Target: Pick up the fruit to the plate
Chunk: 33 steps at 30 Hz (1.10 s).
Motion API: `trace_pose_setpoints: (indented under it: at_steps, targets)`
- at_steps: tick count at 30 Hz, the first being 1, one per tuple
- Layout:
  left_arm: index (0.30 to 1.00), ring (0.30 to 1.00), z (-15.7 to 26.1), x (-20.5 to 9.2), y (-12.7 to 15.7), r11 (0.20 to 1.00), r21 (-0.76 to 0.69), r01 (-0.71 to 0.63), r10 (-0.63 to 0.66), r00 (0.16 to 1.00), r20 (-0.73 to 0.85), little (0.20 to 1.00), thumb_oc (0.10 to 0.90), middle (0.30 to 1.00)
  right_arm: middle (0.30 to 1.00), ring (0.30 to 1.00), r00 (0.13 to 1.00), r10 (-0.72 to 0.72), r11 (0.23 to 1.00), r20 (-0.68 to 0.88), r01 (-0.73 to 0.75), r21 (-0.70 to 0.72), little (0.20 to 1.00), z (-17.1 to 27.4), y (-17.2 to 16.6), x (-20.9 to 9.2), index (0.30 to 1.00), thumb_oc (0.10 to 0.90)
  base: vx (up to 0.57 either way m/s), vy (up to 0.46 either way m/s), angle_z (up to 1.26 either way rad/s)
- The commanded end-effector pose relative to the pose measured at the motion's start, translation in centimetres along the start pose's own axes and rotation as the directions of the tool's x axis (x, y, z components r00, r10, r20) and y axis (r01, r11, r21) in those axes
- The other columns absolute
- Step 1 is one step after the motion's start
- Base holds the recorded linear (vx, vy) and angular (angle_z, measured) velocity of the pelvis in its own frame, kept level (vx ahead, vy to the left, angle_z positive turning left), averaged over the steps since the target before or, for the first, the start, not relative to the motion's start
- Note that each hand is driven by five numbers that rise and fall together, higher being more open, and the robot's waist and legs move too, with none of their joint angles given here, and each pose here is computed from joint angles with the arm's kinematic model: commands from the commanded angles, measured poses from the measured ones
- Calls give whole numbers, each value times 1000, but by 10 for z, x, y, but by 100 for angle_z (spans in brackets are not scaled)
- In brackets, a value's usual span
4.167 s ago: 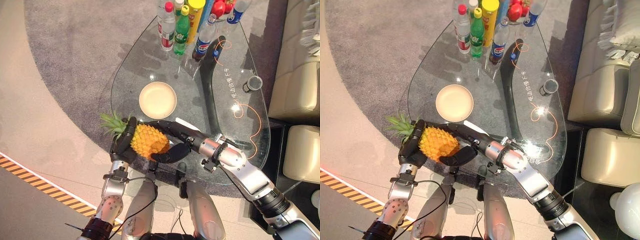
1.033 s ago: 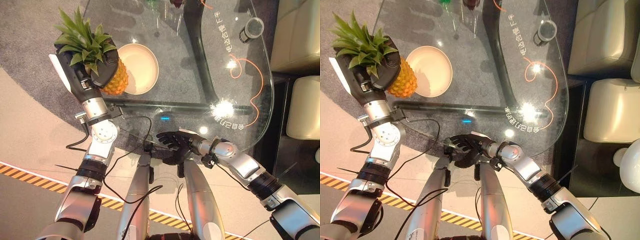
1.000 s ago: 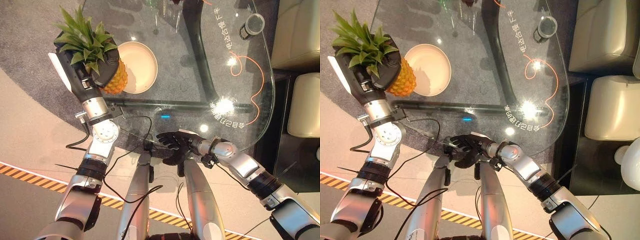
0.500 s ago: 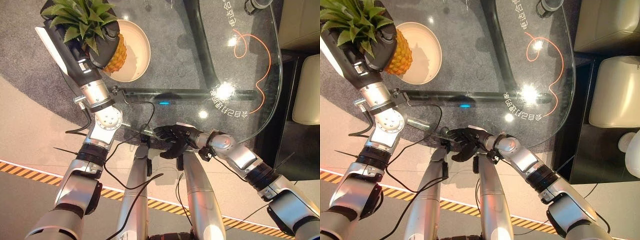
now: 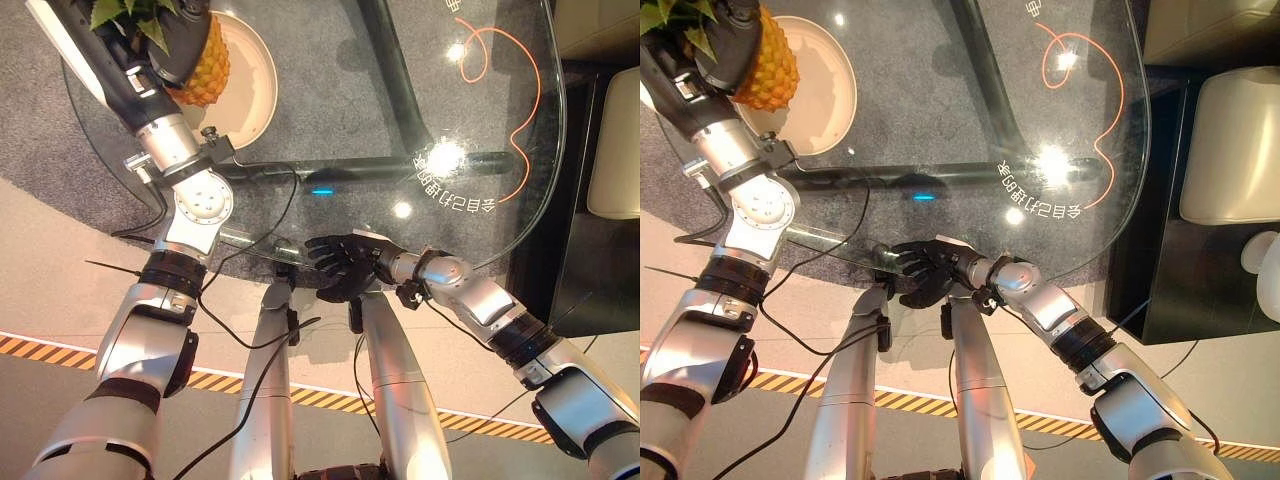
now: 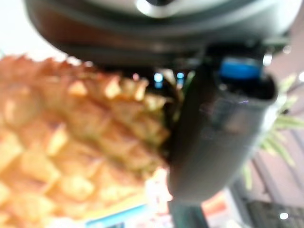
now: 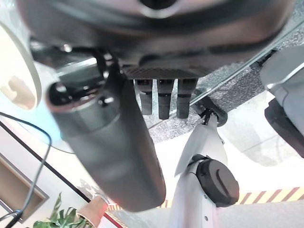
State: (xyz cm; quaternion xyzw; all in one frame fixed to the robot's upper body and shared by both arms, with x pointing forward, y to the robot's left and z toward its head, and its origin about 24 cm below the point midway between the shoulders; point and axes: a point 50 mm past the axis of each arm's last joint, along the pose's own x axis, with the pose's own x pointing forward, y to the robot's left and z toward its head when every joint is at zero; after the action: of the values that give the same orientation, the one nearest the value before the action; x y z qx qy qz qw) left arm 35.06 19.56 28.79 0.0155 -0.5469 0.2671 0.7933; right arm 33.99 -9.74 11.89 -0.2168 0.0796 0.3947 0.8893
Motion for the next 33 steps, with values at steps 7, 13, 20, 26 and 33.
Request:
trace_pose_setpoints:
  at_steps: [7, 13, 20, 26, 33]
  targets:
    - [300, 300, 40, 48, -6, 988, -147, -40, 70, 977, 203, 200, 100, 300, 900, 900, 997, 54, 998, 54, -56, 39, 900, -1, 19, 0, 900, 800, -4, 29, -4]
    - [300, 300, 28, 50, -3, 990, -135, -49, 64, 992, 113, 200, 100, 300, 900, 900, 997, 47, 998, 67, -50, 42, 900, 0, 18, 0, 900, 800, -1, 22, -3]
    - [300, 300, 12, 46, 4, 993, -93, -71, 73, 997, 18, 200, 100, 300, 900, 900, 996, 40, 998, 79, -44, 46, 900, 4, 17, 1, 900, 800, 0, 0, 0]
    - [300, 300, 3, 48, 10, 998, -17, -67, 66, 998, -12, 200, 100, 300, 900, 900, 996, 37, 998, 83, -42, 55, 900, 2, 15, 3, 900, 800, 0, 0, 0]
    - [300, 300, 0, 47, 14, 998, 6, -62, 62, 998, -23, 200, 100, 300, 900, 900, 996, 34, 997, 87, -40, 59, 900, 1, 16, 2, 900, 800, 0, 0, 0]
